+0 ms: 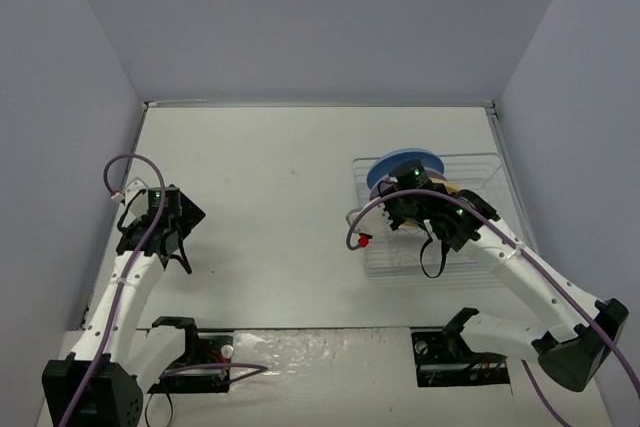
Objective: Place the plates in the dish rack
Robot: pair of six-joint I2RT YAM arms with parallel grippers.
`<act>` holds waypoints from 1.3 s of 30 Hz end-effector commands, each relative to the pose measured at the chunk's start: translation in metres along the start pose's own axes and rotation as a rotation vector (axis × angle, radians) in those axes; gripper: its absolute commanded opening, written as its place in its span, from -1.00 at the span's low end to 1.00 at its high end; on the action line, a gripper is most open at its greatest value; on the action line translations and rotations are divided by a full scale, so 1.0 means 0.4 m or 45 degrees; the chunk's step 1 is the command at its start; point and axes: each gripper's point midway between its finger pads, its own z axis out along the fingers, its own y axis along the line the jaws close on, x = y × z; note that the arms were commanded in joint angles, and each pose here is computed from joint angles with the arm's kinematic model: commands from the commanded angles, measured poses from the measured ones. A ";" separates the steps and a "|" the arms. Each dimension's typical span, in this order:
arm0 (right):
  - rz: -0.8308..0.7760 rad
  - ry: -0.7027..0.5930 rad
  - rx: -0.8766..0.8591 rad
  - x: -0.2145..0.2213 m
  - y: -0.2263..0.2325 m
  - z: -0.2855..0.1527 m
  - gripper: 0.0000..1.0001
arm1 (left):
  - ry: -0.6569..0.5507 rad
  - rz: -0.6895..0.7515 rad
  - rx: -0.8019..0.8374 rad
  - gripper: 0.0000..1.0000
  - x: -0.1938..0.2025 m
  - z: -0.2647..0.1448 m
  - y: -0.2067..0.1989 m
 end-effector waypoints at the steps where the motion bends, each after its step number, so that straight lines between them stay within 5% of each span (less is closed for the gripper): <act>1: -0.056 -0.126 0.051 -0.043 -0.018 0.005 -1.00 | -0.093 -0.029 0.019 0.94 -0.060 -0.027 -0.015; 11: -0.121 -0.269 -0.040 -0.079 0.035 0.039 -1.00 | -0.098 -0.033 0.002 0.94 -0.061 -0.034 -0.004; 18: -0.136 -0.303 -0.065 -0.085 0.054 0.059 -0.76 | -0.110 -0.041 0.007 0.94 -0.067 -0.042 -0.003; 25: -0.138 -0.334 -0.120 -0.088 0.069 0.037 0.06 | -0.123 -0.060 0.013 0.94 -0.063 -0.047 0.005; 28: -0.137 -0.366 -0.101 -0.097 0.063 0.020 0.23 | -0.129 -0.061 0.011 0.94 -0.063 -0.048 0.008; 35: -0.076 -0.429 -0.001 -0.109 -0.015 -0.032 0.97 | -0.140 -0.046 0.022 0.94 -0.075 -0.053 0.000; 39: 0.000 -0.479 0.030 -0.123 -0.083 -0.064 1.00 | -0.154 -0.024 0.043 0.94 -0.092 -0.058 -0.014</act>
